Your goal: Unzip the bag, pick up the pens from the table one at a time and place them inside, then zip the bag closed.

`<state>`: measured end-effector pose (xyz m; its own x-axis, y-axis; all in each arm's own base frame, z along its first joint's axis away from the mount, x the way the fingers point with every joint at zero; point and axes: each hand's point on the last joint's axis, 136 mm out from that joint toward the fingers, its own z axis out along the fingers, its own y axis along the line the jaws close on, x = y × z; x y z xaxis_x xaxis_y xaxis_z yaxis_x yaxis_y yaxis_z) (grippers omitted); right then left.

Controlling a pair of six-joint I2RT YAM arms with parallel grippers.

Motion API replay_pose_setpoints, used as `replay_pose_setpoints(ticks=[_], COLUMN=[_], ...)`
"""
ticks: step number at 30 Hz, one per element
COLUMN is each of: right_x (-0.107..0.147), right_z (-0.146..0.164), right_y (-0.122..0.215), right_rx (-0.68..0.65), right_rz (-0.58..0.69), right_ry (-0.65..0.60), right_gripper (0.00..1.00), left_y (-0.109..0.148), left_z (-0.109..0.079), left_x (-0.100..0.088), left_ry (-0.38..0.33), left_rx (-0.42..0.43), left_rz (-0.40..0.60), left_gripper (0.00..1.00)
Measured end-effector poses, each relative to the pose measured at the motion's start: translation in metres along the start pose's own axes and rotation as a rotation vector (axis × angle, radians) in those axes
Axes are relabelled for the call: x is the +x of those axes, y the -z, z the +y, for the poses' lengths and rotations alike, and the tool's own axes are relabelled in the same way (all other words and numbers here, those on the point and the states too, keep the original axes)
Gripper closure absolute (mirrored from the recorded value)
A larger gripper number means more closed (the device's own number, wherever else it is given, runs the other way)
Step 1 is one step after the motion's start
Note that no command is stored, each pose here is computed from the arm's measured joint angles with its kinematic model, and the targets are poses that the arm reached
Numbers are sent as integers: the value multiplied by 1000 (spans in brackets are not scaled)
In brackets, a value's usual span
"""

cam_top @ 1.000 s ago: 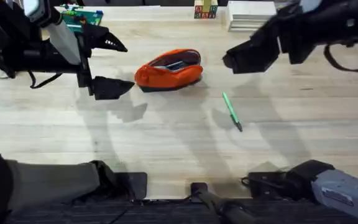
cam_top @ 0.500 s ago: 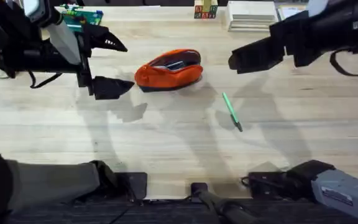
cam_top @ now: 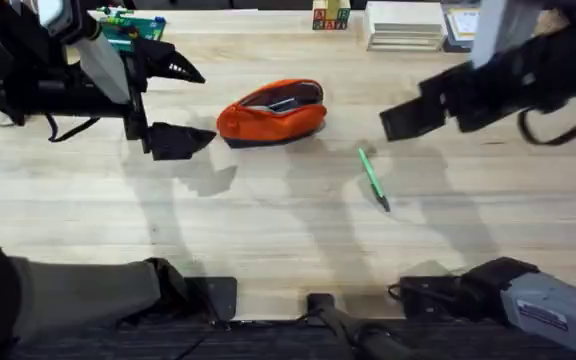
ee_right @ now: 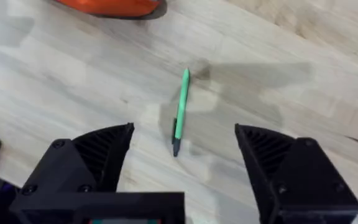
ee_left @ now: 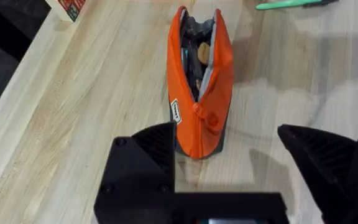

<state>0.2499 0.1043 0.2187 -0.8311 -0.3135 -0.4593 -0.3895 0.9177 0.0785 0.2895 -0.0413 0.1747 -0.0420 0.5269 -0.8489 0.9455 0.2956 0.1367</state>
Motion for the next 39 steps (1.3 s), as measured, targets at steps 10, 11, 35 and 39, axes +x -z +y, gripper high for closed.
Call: replay_pose_setpoints(ticks=[10,11,35,39], right_x=[32,34,53,57], right_z=[-8,-8,7,6], right_y=[-77,-80,-172,-171], right_rx=[7,7,32,73], right_rz=[26,28,155,166], right_ry=[-92,-98,-135,-144], right_gripper=[4,4,4,9], left_y=[0,0,0,0], left_z=[0,0,0,0], left_x=[0,0,0,0], left_ry=[0,0,0,0], left_rx=[0,0,0,0], left_rz=[0,0,0,0], left_gripper=[8,8,4,7])
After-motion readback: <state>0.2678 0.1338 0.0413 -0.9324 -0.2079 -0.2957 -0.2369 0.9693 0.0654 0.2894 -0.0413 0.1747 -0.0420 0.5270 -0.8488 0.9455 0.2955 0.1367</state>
